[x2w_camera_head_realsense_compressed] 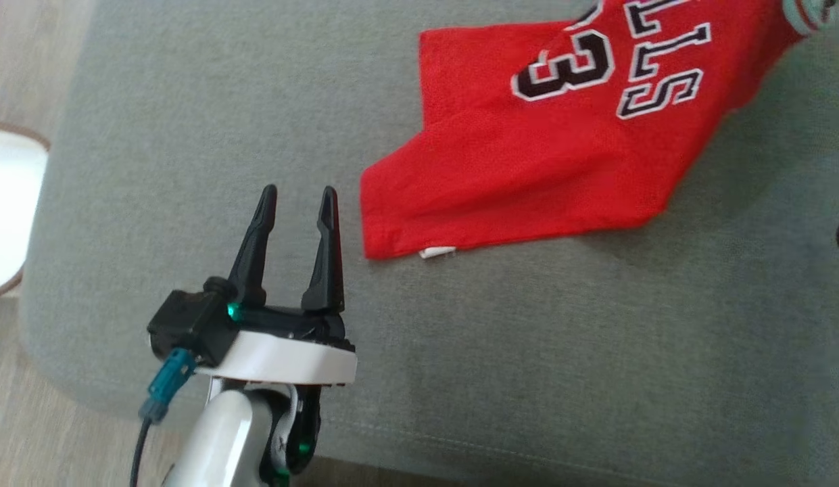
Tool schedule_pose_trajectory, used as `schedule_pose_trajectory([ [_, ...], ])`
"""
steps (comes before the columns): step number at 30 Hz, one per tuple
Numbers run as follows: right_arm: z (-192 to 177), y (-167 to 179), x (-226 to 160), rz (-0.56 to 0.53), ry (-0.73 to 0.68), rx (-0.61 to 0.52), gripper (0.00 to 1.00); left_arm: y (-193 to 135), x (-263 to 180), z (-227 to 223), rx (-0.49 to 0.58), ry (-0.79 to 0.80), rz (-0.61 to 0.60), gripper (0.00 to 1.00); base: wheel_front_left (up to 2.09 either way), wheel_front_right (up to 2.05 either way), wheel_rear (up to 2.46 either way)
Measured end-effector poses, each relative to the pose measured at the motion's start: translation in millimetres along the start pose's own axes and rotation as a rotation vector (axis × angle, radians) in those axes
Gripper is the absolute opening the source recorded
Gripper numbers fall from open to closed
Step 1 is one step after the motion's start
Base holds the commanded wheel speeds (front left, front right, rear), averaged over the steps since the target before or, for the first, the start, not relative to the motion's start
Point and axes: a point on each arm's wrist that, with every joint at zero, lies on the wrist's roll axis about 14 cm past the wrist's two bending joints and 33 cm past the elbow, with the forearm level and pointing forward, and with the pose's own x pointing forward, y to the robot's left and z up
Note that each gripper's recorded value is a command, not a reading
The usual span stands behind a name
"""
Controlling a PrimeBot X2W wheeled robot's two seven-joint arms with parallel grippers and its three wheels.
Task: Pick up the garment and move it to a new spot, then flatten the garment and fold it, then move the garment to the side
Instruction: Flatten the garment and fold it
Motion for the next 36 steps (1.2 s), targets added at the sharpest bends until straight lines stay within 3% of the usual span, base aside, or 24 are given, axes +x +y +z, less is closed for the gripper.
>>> schedule_pose_trajectory([
  [8,-46.6,43.6,31.9,0.090,0.108,-0.013,0.00,16.3,5.6,6.3,0.017,-0.023,0.051,1.00,0.00,0.00,0.00],
  [9,-52.5,50.5,33.6,0.103,0.118,-0.008,0.67,18.1,5.9,5.8,0.014,-0.022,0.057,1.00,0.00,0.00,0.00],
  [10,-59.5,58.8,34.3,0.122,0.132,-0.010,1.00,19.6,5.8,4.9,0.012,-0.018,0.062,1.00,0.00,0.00,0.00],
  [16,-93.4,82.7,24.5,0.195,0.202,-0.022,1.00,18.5,9.0,-1.6,0.010,-0.004,0.064,1.00,0.00,0.00,0.00],
  [25,-71.7,31.5,8.2,0.103,0.128,0.019,1.00,-6.2,19.0,-5.0,-0.004,-0.009,-0.016,1.00,0.00,0.00,0.00],
  [36,-131.7,9.1,-89.4,0.052,0.261,0.118,1.00,-44.6,25.1,-1.7,-0.026,-0.028,-0.138,1.00,0.00,0.00,0.00],
])
